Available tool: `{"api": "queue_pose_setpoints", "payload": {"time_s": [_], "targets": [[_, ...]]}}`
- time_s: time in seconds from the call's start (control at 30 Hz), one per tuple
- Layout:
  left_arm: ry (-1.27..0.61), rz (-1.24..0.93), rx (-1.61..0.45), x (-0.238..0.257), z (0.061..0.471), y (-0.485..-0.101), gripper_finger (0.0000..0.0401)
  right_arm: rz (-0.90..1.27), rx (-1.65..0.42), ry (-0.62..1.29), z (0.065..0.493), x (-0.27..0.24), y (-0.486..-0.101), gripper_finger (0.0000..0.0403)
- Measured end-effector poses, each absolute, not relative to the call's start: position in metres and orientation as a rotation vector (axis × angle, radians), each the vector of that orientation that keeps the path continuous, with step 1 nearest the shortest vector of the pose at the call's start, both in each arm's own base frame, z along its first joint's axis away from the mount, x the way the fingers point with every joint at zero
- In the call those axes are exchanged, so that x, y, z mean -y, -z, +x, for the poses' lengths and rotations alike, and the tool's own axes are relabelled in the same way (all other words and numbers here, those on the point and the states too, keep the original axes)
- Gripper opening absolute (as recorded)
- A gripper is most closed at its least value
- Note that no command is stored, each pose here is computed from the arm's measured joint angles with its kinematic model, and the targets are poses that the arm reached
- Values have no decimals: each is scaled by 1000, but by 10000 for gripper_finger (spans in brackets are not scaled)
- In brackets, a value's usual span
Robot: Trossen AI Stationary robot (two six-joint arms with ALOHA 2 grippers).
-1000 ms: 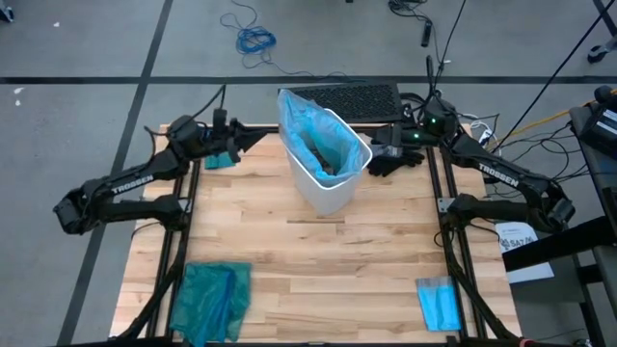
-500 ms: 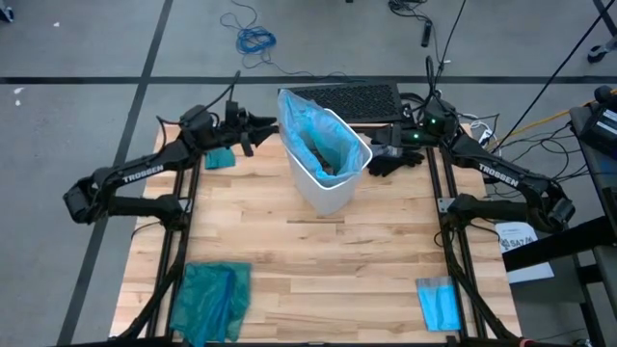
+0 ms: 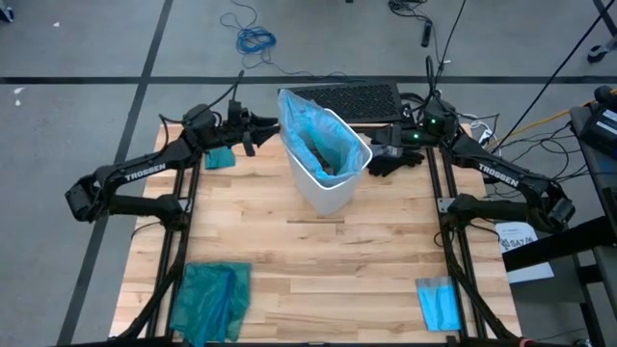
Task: Place trash/remove bag and relplace
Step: Remove the light blue trash bag from the white trash bin
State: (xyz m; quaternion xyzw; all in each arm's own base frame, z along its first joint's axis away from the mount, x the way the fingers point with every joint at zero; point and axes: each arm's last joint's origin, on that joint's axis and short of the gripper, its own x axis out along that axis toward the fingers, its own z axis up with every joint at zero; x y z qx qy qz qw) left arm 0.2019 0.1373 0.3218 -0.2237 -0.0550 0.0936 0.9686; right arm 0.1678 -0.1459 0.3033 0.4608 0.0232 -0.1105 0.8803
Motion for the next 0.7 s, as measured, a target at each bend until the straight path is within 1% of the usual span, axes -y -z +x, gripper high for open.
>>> {"api": "queue_pose_setpoints", "payload": {"time_s": [0.13,0.3,0.6,0.7], "targets": [[-144,-452,99,-135,203,-322,184,960,-48,230,168,146,-303,4],[-135,-450,103,-132,205,-322,155,960,-48,230,168,146,-303,4],[-153,-451,109,-133,205,-323,146,960,-48,230,168,146,-303,4],[-153,-469,110,-133,205,-323,129,960,-48,231,168,146,-303,4]]}}
